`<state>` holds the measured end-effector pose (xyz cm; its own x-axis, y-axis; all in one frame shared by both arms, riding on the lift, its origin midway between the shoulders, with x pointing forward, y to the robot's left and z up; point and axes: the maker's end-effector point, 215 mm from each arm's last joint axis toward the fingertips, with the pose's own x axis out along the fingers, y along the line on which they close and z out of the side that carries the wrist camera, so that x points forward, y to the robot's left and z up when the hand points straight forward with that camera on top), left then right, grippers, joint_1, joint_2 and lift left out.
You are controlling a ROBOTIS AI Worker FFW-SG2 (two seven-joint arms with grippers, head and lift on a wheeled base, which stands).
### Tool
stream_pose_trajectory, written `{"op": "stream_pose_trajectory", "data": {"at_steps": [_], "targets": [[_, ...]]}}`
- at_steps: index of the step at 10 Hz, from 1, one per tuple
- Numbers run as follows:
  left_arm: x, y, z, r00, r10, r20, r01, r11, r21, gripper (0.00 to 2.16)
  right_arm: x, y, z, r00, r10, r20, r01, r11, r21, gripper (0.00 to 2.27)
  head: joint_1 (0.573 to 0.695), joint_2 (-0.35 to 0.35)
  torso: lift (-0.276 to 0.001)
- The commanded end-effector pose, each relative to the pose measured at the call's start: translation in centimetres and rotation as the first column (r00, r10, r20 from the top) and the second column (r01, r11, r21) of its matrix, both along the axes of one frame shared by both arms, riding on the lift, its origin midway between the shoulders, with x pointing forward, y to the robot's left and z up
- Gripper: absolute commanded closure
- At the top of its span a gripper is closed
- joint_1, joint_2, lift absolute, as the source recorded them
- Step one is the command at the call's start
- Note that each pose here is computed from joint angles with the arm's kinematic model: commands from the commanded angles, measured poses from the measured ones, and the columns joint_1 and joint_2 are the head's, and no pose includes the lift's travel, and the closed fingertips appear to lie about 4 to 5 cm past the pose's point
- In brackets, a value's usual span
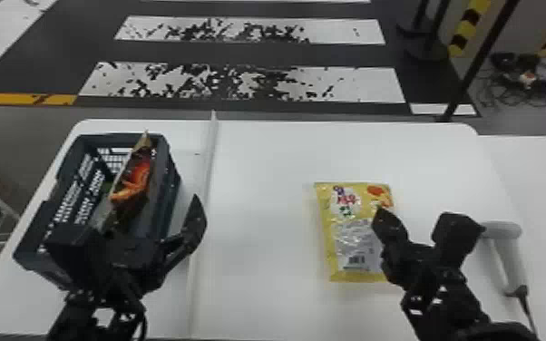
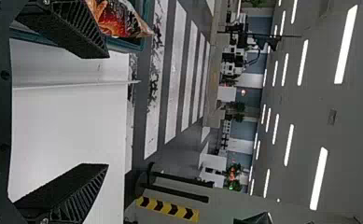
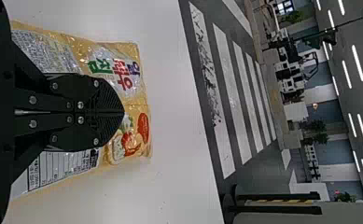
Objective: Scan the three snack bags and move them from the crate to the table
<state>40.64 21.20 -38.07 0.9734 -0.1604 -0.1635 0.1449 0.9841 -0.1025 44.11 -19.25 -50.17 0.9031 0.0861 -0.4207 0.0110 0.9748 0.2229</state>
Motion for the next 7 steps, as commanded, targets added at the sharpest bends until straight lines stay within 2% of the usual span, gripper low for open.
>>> {"op": "stream_pose_trajectory", "data": {"at_steps": [1, 4, 7], "targets": [[0.0, -0.2, 0.1, 1.0, -0.003, 0.001, 0.003, 1.0, -0.001, 0.03, 0.0, 0.9, -0.3, 1.0, 0.014, -0.004, -0.014, 1.0, -0.001, 2.07, 0.695, 0.026, -0.062], [0.0, -1.2, 0.7, 1.0, -0.019, 0.013, 0.019, 1.0, -0.011, 0.03, -0.9, 1.8, -2.9, 0.998, 0.025, -0.055, -0.025, 1.0, -0.007, 2.07, 0.695, 0.036, -0.062], [0.2, -2.2, 2.6, 0.998, -0.035, 0.046, 0.035, 0.999, -0.02, 0.03, -1.1, 1.4, -4.4, 0.997, 0.014, -0.076, -0.016, 1.0, -0.014, 2.07, 0.695, 0.026, -0.062]]}}
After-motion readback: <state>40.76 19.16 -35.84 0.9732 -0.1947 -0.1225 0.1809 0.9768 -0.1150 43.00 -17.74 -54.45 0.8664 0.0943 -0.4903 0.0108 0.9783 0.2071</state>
